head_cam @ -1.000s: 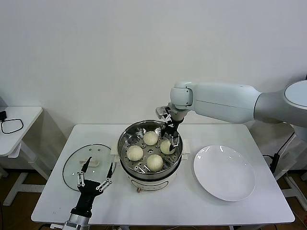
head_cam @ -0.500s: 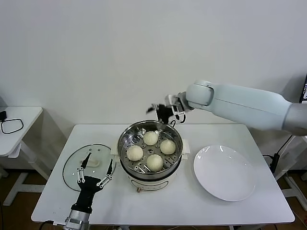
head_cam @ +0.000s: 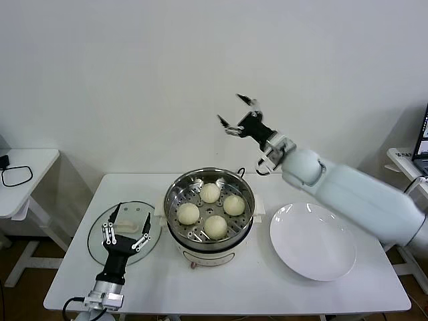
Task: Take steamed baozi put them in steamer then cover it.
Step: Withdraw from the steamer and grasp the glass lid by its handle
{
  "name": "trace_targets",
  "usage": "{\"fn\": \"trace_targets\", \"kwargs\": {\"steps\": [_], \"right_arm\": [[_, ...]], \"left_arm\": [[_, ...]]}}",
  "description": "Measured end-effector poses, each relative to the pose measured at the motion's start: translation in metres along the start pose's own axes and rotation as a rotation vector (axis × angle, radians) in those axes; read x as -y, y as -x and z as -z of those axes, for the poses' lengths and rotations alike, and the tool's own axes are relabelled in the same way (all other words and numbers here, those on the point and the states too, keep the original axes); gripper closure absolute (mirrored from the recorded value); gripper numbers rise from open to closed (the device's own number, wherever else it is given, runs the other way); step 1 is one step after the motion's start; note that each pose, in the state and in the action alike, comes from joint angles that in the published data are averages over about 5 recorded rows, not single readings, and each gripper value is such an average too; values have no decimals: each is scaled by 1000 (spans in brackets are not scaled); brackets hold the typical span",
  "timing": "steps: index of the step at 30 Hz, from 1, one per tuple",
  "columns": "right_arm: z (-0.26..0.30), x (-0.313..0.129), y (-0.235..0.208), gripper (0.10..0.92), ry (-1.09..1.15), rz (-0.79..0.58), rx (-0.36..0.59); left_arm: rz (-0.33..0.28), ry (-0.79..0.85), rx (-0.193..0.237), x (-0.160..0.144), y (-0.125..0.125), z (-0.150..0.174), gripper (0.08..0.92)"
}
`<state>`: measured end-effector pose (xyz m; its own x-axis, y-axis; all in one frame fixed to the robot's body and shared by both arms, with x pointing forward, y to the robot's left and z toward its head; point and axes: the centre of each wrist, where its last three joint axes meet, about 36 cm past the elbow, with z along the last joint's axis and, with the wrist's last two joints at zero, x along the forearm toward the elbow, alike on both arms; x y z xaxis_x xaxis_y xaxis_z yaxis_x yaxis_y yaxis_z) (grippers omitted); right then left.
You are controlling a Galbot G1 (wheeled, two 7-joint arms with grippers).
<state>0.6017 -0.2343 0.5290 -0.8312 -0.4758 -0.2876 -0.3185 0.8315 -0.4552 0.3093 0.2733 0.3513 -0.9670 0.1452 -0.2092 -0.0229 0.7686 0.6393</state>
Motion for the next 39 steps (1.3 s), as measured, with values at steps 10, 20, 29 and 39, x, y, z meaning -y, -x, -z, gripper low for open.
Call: {"fn": "trace_targets", "kwargs": {"steps": [10, 20, 29, 39], "right_arm": [[-60, -20, -91, 200, 187, -326, -19], [-108, -60, -191, 200, 273, -496, -137], [-119, -86, -243, 200, 305, -561, -196], [-122, -102, -274, 200, 311, -585, -238]], "left_arm": [[-57, 248, -25, -7, 5, -32, 177], [-119, 573, -109, -21, 3, -76, 177], [-191, 772, -153, -22, 2, -112, 177], [-221, 874, -183, -18, 8, -136, 177]]}}
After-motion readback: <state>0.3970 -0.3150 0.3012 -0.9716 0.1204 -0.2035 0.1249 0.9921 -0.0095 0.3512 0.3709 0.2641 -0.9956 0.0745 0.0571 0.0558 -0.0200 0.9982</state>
